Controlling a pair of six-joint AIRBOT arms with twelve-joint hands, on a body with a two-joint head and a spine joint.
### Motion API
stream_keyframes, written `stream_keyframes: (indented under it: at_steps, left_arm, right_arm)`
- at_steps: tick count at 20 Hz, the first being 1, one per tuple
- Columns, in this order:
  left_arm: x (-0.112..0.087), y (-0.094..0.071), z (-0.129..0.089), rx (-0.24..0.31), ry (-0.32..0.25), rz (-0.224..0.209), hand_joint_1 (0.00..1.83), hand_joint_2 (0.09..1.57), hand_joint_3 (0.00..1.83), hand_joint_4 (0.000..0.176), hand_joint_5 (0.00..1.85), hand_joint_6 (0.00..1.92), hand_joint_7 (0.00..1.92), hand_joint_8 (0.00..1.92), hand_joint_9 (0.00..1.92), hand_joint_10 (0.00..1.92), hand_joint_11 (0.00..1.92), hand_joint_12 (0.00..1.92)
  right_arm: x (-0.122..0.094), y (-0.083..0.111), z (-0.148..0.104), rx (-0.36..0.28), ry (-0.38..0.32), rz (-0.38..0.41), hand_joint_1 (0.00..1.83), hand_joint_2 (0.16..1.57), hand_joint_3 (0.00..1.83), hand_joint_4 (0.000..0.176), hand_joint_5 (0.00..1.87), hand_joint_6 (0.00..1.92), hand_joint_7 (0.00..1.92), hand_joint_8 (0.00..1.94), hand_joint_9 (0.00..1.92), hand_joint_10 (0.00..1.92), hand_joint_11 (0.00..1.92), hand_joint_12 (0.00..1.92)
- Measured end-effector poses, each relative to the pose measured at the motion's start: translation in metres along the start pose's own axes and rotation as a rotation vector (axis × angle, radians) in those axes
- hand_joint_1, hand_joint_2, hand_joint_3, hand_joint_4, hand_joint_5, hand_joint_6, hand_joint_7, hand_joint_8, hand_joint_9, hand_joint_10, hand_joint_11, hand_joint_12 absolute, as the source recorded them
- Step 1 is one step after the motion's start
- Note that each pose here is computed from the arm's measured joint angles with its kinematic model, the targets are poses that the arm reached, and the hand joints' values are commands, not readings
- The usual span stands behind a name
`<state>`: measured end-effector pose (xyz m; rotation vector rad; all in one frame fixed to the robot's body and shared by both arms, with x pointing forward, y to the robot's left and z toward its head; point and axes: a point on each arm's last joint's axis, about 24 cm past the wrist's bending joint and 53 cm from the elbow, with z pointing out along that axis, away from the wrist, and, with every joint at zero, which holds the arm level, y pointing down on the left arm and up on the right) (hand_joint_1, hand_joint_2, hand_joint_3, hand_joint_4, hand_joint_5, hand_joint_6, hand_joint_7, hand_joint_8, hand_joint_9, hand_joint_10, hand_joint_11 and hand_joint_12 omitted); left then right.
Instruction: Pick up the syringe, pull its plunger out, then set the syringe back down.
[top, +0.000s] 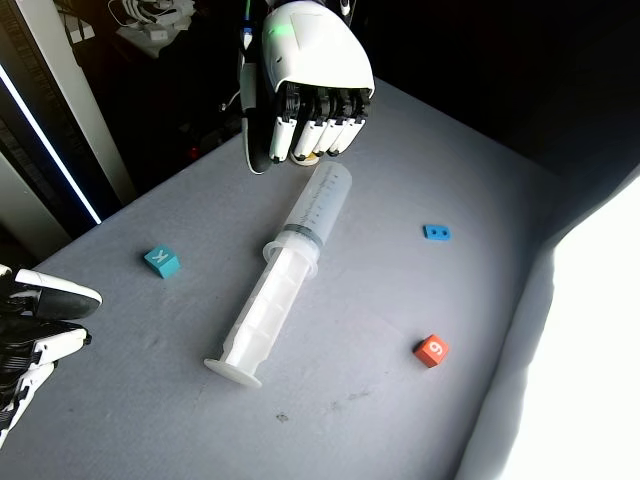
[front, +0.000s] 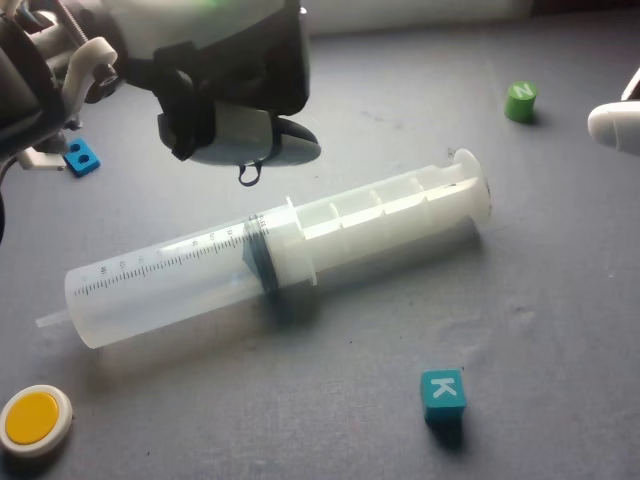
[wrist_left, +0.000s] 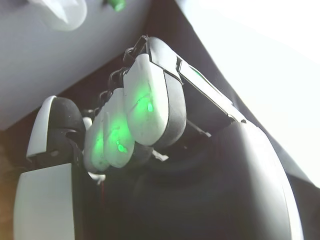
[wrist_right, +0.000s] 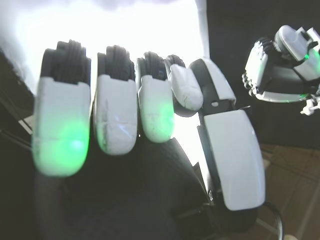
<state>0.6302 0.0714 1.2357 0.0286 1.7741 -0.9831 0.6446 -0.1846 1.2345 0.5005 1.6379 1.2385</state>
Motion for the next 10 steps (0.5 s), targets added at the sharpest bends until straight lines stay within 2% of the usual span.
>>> stream_keyframes:
  at_steps: [10]
  left_arm:
    - [0.0022,-0.0022,0.0002,0.006,0.013,0.013,1.16,1.24,0.00,0.176,1.41,1.92,1.55,1.92,1.57,1.92,1.56,1.92]
  right_arm:
    - [0.0007,0.0005,0.0001,-0.002,0.002,-0.004,0.96,1.44,0.00,0.148,1.52,1.92,1.64,1.94,1.69,1.92,1.76,1.92]
